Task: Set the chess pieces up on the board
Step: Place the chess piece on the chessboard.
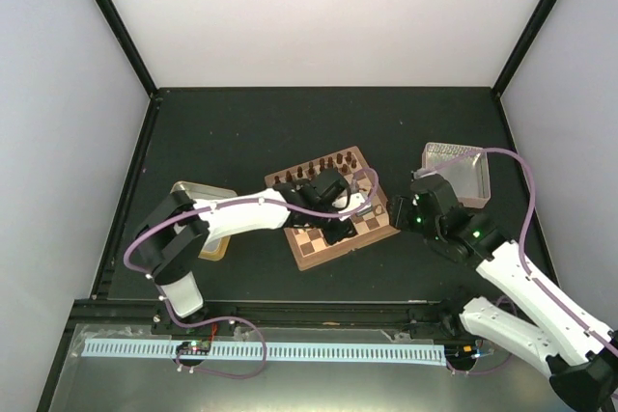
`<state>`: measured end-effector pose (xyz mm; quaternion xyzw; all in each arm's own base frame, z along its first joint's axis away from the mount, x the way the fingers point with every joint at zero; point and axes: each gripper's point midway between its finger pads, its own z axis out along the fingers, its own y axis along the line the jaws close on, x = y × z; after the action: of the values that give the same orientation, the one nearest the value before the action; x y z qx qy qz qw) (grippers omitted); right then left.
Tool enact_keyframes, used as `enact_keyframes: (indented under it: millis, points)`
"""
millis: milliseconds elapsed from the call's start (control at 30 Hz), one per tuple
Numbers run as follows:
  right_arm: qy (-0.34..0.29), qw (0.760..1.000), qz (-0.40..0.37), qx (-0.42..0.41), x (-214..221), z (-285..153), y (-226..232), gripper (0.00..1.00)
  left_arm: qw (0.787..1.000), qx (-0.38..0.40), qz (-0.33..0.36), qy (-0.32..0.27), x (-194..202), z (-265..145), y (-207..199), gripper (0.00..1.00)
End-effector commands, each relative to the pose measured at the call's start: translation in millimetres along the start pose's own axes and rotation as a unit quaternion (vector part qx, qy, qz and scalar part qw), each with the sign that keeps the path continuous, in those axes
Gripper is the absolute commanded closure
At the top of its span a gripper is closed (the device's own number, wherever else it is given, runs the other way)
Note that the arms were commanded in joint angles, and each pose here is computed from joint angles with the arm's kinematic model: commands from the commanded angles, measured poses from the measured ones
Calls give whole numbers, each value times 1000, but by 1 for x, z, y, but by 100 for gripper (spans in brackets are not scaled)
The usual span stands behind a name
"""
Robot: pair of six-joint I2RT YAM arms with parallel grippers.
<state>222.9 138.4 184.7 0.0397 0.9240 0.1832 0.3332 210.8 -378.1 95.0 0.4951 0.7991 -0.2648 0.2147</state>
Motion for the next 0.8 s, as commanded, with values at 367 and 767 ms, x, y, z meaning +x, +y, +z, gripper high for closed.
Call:
enact_keyframes:
  millis: [367, 767]
  points:
    - [-37, 998, 38, 46, -2, -20, -29, 47, 981, -96, -163, 53, -5, 27, 21, 78]
    - [-48, 997, 38, 48, -5, -28, -32, 46, 970, -115, -203, 69, -5, 29, 27, 77]
